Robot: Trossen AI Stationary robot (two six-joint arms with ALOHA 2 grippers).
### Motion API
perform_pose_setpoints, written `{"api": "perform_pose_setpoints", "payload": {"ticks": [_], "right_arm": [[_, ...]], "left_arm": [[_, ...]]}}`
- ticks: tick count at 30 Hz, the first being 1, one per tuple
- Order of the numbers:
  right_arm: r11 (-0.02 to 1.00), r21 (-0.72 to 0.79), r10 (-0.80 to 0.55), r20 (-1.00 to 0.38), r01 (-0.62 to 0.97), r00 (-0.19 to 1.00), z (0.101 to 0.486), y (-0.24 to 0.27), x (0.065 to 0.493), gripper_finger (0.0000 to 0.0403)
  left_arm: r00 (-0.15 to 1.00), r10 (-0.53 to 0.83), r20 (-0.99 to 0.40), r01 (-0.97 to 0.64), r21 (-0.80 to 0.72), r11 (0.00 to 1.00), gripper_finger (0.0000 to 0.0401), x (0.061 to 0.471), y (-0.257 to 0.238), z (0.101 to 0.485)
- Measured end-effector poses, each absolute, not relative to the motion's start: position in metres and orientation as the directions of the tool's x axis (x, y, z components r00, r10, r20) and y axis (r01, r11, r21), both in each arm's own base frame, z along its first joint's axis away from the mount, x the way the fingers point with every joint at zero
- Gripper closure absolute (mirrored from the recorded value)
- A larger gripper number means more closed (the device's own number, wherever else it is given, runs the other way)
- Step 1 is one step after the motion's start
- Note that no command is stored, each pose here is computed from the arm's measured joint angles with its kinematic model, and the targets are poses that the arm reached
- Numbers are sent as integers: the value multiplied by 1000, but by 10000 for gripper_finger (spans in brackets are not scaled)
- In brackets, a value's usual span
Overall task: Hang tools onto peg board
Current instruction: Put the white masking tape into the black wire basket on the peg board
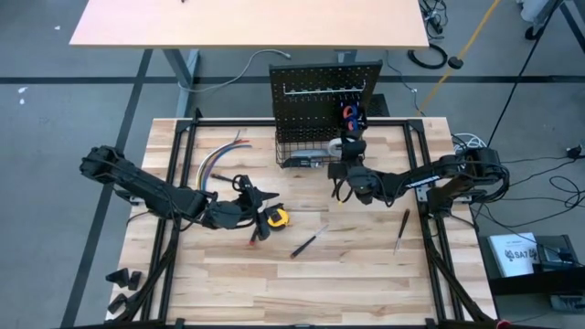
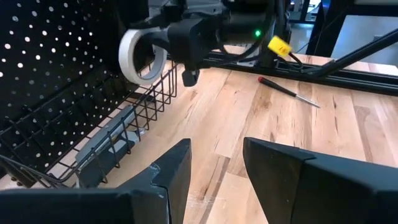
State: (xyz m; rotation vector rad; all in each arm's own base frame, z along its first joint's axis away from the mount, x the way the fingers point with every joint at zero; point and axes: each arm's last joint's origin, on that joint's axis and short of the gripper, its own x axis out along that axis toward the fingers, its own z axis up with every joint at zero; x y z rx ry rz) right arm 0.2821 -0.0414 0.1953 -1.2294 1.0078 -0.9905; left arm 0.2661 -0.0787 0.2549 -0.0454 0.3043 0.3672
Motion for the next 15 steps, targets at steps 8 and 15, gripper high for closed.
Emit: {"api": "perform_pose_setpoints", "payload": {"ticks": [8, 15], "right_arm": [[98, -994, -964, -85, 43, 252, 179, -41, 271, 369], [139, -984, -964, -108, 116, 242, 173, -41, 269, 283]], "left_arm": [[888, 346, -302, -360, 11, 933, 247, 266, -79, 255], [888, 347, -302, -361, 9, 933, 247, 266, -79, 255]]}}
